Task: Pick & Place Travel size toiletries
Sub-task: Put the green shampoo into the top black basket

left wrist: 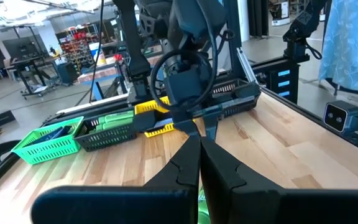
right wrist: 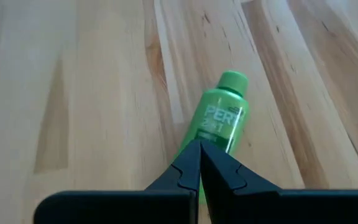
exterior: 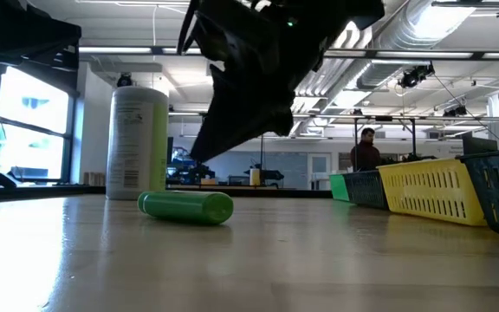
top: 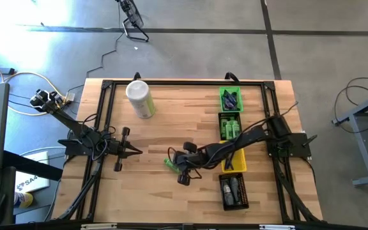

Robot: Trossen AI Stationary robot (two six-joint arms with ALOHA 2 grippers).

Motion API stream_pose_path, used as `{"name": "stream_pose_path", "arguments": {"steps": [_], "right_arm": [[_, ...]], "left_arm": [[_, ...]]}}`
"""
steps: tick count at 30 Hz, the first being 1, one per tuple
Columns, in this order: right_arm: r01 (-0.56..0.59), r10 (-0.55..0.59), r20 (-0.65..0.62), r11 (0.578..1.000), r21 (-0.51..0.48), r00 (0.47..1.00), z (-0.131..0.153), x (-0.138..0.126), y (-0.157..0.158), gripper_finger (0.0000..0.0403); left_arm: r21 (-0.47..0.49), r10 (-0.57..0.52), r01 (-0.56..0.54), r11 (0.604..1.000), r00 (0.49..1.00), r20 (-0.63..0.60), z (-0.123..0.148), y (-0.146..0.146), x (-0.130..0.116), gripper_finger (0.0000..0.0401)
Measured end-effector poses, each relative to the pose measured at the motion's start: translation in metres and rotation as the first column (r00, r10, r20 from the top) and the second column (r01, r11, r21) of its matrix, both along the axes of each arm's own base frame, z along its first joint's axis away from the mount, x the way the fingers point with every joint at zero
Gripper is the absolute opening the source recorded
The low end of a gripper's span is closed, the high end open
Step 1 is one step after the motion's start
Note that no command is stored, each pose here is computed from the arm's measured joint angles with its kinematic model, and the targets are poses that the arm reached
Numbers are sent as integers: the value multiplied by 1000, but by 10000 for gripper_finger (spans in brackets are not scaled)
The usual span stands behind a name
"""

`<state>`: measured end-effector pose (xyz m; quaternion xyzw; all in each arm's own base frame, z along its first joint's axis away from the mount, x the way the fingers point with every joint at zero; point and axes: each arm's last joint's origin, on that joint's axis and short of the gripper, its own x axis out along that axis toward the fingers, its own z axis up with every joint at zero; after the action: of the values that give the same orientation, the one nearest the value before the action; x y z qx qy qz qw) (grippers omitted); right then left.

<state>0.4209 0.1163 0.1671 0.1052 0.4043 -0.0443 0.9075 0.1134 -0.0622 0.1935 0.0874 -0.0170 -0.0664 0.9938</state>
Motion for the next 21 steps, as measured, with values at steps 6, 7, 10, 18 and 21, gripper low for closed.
{"name": "stream_pose_path", "arguments": {"steps": [6,7,10,18,21], "right_arm": [[-15,15,-11,1000,1,1000,-1,2,-8,52],[-19,19,-12,1000,7,1000,-1,2,-9,69],[-29,30,-15,999,23,999,-1,3,-10,129],[-8,8,31,1000,13,999,2,6,-10,300],[12,-12,39,1000,-4,999,2,6,-12,343]], "left_arm": [[1,-1,1,1000,1000,0,0,0,0,7],[1,-1,1,1000,1000,0,0,0,0,7],[1,-1,1,1000,1000,0,0,0,0,7],[0,-5,5,1000,1000,0,0,0,0,7],[-1,-5,5,1000,1000,0,0,0,0,7]]}}
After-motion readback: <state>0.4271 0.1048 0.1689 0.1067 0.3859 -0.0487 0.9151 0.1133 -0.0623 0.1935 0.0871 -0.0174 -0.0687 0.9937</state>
